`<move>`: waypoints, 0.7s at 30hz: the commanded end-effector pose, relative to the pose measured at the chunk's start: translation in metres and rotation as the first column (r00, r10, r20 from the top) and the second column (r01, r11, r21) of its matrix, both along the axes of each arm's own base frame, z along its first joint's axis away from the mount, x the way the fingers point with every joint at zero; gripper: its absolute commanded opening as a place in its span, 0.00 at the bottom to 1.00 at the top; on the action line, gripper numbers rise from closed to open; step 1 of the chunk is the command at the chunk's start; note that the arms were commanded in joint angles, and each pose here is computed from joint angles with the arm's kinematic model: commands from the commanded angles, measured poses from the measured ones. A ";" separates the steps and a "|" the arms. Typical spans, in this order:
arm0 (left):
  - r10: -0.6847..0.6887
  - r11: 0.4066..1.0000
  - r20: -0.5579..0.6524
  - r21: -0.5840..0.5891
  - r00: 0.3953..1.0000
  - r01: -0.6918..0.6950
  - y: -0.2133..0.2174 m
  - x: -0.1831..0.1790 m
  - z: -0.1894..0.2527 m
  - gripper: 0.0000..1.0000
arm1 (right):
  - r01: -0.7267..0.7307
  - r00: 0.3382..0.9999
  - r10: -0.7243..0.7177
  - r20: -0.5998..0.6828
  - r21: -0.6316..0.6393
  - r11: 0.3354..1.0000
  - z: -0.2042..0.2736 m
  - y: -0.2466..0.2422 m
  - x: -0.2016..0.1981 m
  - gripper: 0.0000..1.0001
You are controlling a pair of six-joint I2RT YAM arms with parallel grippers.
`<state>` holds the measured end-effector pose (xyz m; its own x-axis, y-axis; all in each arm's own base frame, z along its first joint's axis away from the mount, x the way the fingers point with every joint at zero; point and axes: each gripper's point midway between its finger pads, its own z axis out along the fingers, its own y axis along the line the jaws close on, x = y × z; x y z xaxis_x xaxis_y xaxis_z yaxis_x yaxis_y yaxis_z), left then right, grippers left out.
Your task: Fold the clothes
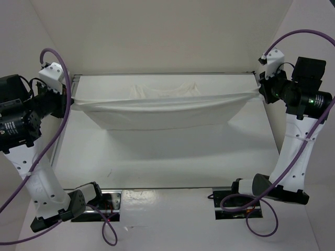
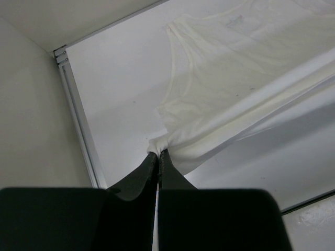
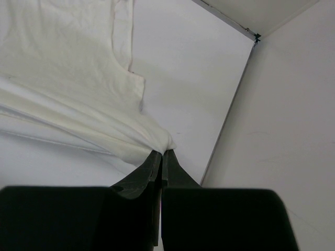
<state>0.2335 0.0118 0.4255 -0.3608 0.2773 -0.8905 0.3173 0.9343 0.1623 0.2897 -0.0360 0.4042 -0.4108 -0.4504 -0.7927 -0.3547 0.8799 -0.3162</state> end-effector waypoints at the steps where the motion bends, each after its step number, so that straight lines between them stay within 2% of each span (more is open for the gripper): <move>1: 0.009 1.000 0.037 0.024 0.999 -0.010 0.004 0.001 0.006 0.00 | 0.008 0.999 -0.007 0.046 -0.030 1.000 0.011 -0.004 0.002 0.00; 8: 0.025 1.000 -0.028 0.008 0.999 -0.025 0.010 0.009 -0.023 0.00 | 0.025 0.999 -0.024 0.049 -0.020 0.999 0.007 -0.008 0.013 0.00; 12: 0.041 0.999 -0.013 0.024 0.999 -0.041 0.016 0.016 -0.024 0.00 | 0.035 0.998 -0.034 0.045 -0.003 0.999 0.003 -0.010 0.023 0.00; 21: 0.086 0.996 -0.049 -0.033 0.995 -0.088 0.037 0.062 -0.032 0.00 | 0.050 0.997 -0.051 0.059 0.021 0.999 -0.003 -0.019 0.060 0.00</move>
<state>0.2696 0.0295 0.3827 -0.4561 0.2188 -0.8626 0.3000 0.9504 0.0824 0.3260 -0.0441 0.3833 -0.4534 -0.4042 -0.7944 -0.3484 0.9007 -0.2594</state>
